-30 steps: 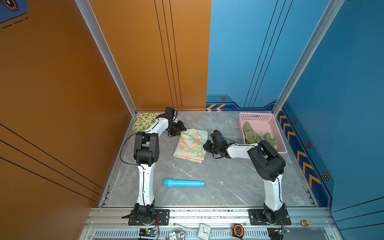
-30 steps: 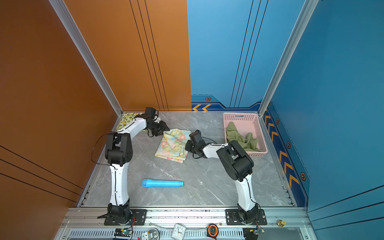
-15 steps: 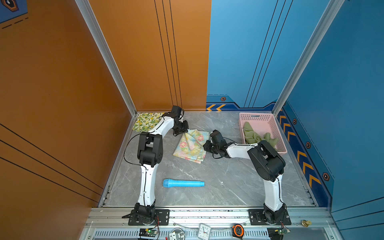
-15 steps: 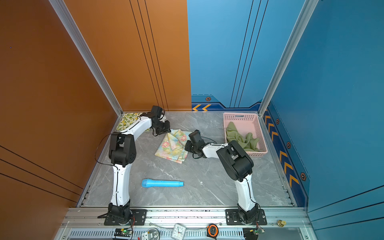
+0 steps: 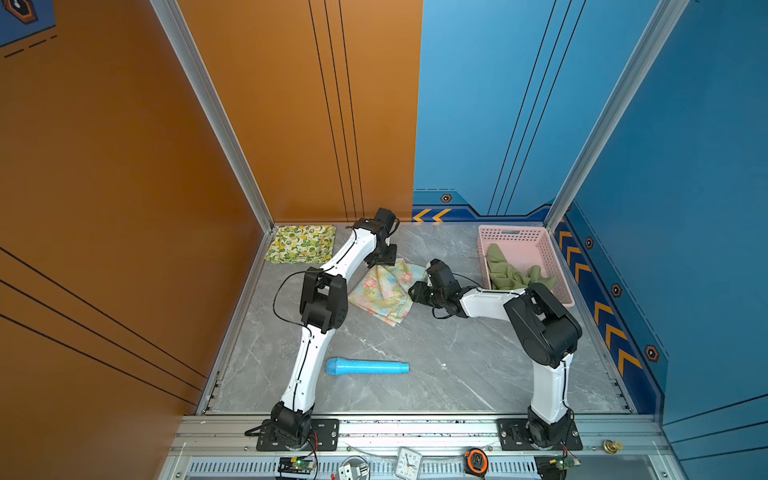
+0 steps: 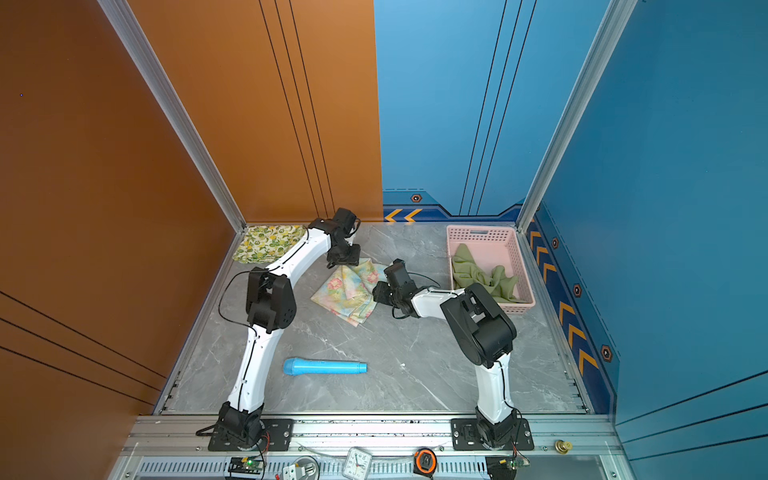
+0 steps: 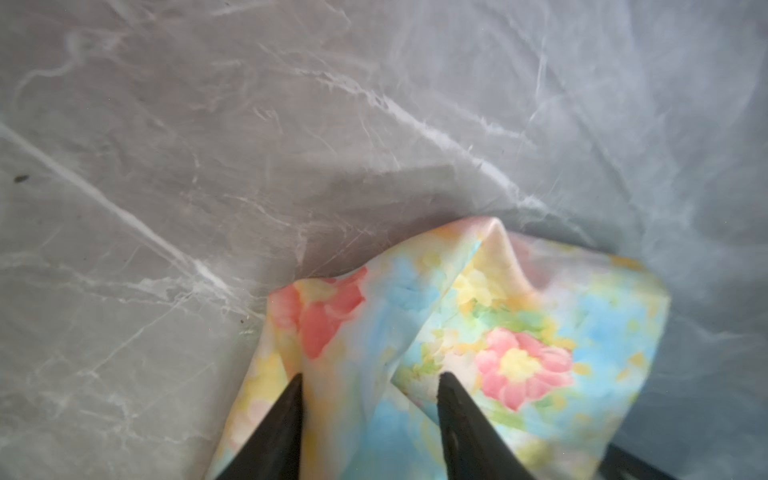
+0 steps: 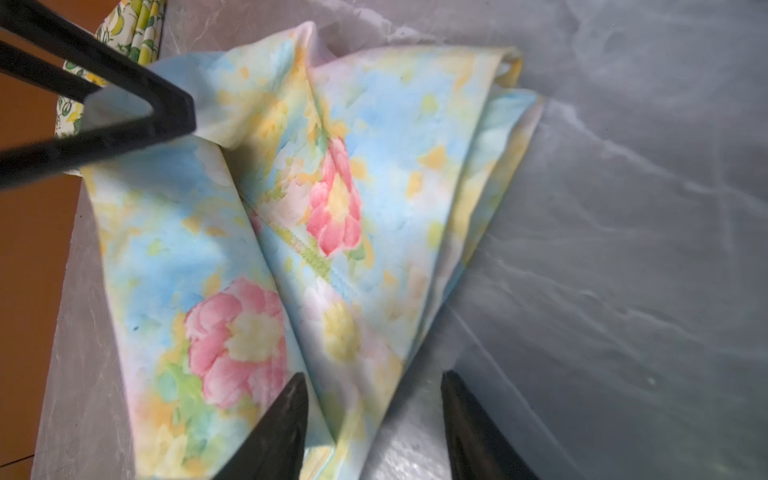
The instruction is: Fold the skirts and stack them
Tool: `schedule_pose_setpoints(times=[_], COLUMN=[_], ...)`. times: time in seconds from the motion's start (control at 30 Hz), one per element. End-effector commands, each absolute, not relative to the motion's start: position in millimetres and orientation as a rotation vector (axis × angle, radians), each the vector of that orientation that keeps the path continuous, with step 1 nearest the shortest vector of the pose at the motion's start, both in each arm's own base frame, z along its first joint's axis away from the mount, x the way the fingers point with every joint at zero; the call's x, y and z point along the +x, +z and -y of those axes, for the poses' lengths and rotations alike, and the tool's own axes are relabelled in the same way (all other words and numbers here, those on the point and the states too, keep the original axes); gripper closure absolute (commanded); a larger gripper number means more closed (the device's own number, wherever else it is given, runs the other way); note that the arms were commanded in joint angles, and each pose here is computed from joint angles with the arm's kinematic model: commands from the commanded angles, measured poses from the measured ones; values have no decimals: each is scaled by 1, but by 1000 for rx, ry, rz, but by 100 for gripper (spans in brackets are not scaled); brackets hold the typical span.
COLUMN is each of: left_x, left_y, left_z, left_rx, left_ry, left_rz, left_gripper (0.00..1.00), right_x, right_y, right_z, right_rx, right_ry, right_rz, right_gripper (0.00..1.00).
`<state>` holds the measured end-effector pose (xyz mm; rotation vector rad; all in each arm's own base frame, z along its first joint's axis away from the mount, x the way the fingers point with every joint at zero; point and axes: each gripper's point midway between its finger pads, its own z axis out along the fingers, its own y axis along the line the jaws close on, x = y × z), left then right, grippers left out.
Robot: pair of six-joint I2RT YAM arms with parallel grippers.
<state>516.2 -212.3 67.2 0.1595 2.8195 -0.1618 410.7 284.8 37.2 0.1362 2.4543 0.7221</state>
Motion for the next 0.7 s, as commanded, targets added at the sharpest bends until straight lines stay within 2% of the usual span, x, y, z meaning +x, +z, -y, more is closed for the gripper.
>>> schedule_pose_setpoints(times=[0.0,0.13,0.33,0.47,0.67], left_x=[521,533,539,524,492], left_y=[88,123,160,147,111], left_z=[222,237,215,170,116], left_rx=[158,52,-118,-215,-365], left_ry=[-173,-389,-635,-591,-584], left_rz=[-2786,-2721,-2638,-2678,-2722], left_gripper=[35,30,23,21,30], right_x=[400,405,407,410,413], right_y=[31,47,75,95,111], right_z=[-263,-264,-288,-305,-342], right_rx=[110,39,-173,-279,-423], right_ry=[620,594,489,411,328], right_rz=[-2491,-2439,-2363,-2309,-2270], right_gripper=[43,37,30,28,28])
